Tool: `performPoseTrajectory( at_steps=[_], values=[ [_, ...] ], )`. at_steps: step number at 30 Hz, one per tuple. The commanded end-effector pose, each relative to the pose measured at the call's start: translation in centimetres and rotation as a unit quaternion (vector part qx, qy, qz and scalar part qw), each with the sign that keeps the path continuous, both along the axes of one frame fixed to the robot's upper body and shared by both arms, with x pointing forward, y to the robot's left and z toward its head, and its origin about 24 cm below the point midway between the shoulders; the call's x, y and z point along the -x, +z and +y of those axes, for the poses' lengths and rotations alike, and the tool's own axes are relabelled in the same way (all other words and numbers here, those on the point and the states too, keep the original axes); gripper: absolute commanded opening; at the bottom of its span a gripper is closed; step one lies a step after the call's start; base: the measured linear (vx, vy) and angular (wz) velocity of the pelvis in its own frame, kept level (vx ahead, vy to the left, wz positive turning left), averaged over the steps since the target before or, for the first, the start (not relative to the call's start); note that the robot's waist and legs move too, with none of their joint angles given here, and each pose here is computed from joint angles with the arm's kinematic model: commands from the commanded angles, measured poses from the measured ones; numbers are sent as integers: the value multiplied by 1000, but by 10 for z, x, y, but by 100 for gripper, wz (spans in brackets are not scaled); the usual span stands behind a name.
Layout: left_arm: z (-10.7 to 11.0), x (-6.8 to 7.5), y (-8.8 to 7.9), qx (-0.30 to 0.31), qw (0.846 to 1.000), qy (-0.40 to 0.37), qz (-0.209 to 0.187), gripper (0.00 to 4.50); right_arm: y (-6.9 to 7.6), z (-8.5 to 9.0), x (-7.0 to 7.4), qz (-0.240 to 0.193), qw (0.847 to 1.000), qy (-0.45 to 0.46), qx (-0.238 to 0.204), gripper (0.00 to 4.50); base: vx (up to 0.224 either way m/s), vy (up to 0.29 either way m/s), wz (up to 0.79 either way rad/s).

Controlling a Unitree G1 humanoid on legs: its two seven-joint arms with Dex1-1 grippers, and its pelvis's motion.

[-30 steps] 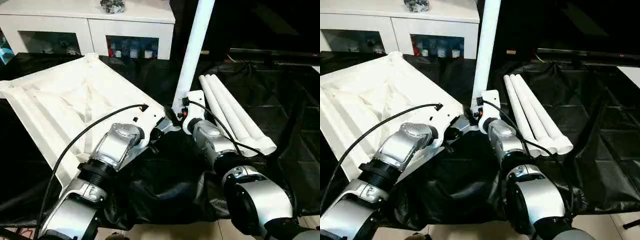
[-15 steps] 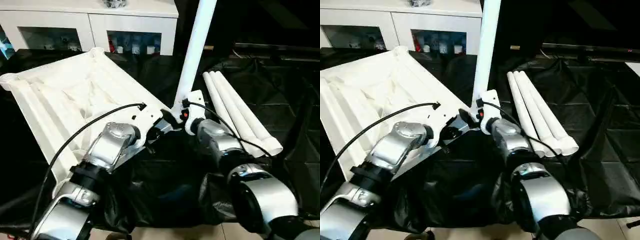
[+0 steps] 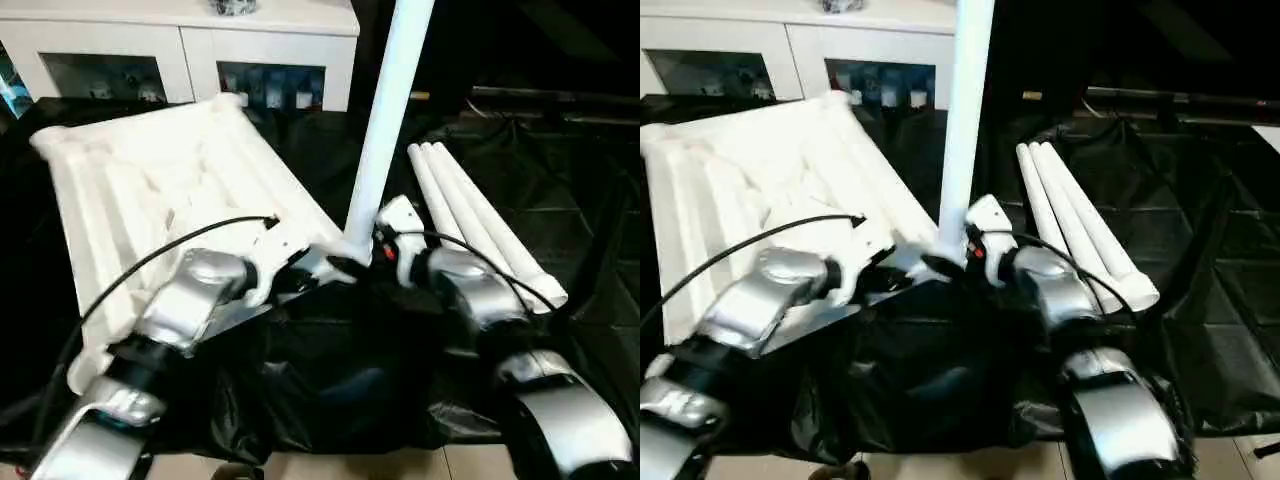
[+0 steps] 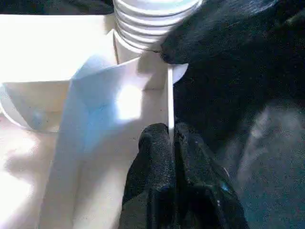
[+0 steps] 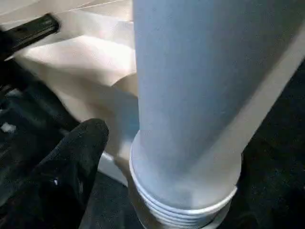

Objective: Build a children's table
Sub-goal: Rotate leg to tighten

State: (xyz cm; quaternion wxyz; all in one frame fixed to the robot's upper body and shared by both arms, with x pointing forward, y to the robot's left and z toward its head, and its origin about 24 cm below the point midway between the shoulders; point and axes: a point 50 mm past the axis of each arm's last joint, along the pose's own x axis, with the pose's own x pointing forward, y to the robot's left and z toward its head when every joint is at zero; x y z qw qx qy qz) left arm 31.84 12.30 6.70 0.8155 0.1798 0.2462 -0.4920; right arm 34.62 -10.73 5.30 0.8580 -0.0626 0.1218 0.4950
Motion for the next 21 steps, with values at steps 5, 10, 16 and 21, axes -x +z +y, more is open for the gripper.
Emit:
performPoseTrajectory(
  at_steps=[5,10,16,21],
  values=[
    [-9,15,4,20,995,-101,5,0,2,5,9,1,999,54,3,423,0,0,0],
    [-4,21,4,18,992,-122,16,0,2,5,15,8,997,75,5,379,0,0,0],
    [3,22,3,17,991,-128,22,0,2,7,21,17,996,92,-2,331,0,0,0],
    [5,23,2,16,991,-130,25,0,0,8,24,22,995,97,-1,286,0,0,0]
  ],
)
